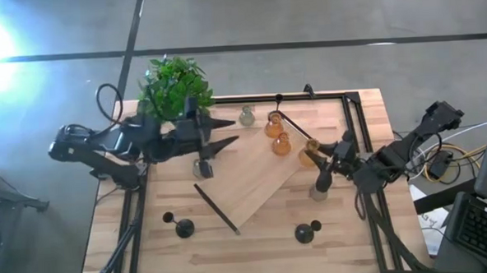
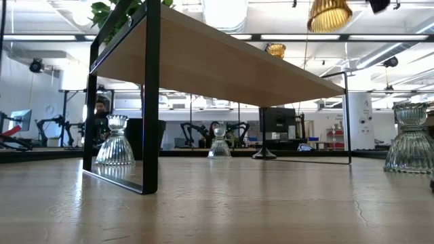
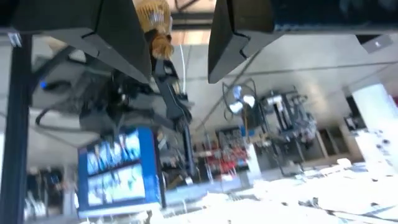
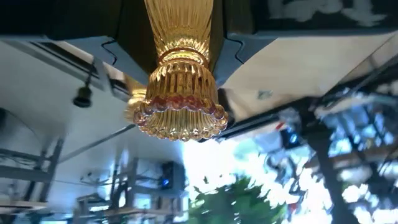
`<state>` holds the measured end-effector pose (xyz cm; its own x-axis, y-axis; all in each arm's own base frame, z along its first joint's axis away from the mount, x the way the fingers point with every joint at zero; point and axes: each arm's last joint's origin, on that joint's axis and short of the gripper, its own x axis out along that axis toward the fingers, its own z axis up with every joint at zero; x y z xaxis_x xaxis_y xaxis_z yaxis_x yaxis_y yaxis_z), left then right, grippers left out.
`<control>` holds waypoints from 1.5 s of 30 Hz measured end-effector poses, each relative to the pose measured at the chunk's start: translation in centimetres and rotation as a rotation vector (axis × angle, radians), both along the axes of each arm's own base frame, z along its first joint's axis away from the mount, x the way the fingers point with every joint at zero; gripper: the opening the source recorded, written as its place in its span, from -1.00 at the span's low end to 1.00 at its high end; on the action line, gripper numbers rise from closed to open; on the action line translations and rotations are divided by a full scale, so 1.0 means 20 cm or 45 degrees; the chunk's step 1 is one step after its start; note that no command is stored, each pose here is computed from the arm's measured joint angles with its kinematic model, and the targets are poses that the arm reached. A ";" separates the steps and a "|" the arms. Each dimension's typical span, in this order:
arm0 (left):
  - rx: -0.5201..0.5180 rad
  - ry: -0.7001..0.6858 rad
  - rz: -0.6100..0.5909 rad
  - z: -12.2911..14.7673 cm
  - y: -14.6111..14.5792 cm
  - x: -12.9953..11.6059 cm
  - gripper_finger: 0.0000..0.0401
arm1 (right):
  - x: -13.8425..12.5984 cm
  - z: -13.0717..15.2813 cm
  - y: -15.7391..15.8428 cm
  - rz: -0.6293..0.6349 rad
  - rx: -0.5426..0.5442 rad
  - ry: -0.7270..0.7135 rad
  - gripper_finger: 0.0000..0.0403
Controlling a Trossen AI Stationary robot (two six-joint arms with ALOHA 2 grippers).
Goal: Pick & Place candle stick holders
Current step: Put the yellow glass candle holder on the shelf
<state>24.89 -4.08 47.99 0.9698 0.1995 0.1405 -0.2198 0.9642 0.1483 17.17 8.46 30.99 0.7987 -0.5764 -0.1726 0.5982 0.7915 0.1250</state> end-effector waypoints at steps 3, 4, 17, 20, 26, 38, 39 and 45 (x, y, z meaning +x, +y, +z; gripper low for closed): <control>0.015 -0.049 0.048 -0.05 0.01 -0.03 -0.19 | -0.02 -0.08 -0.02 -0.009 -0.008 -0.029 -0.47; 0.023 -0.049 0.070 -0.07 0.02 -0.04 -0.19 | -0.03 -0.10 -0.02 -0.009 -0.022 -0.030 -0.47; 0.074 -0.062 0.177 -0.16 0.04 -0.07 -0.19 | -0.05 -0.39 -0.09 -0.072 -0.053 -0.044 -0.47; 0.074 -0.063 0.176 -0.16 0.04 -0.08 -0.19 | -0.04 -0.39 -0.10 -0.081 -0.052 -0.088 -0.47; 0.075 -0.063 0.176 -0.16 0.04 -0.08 -0.19 | -0.03 -0.41 -0.12 -0.033 -0.074 -0.122 -0.47; 0.074 -0.062 0.177 -0.16 0.04 -0.07 -0.19 | -0.03 -0.48 -0.17 -0.036 -0.067 -0.097 -0.47; 0.074 -0.062 0.177 -0.16 0.04 -0.08 -0.19 | -0.02 -0.48 -0.18 -0.023 -0.064 -0.094 -0.47; 0.074 -0.062 0.177 -0.16 0.04 -0.07 -0.19 | -0.01 -0.49 -0.21 -0.028 -0.092 -0.064 -0.47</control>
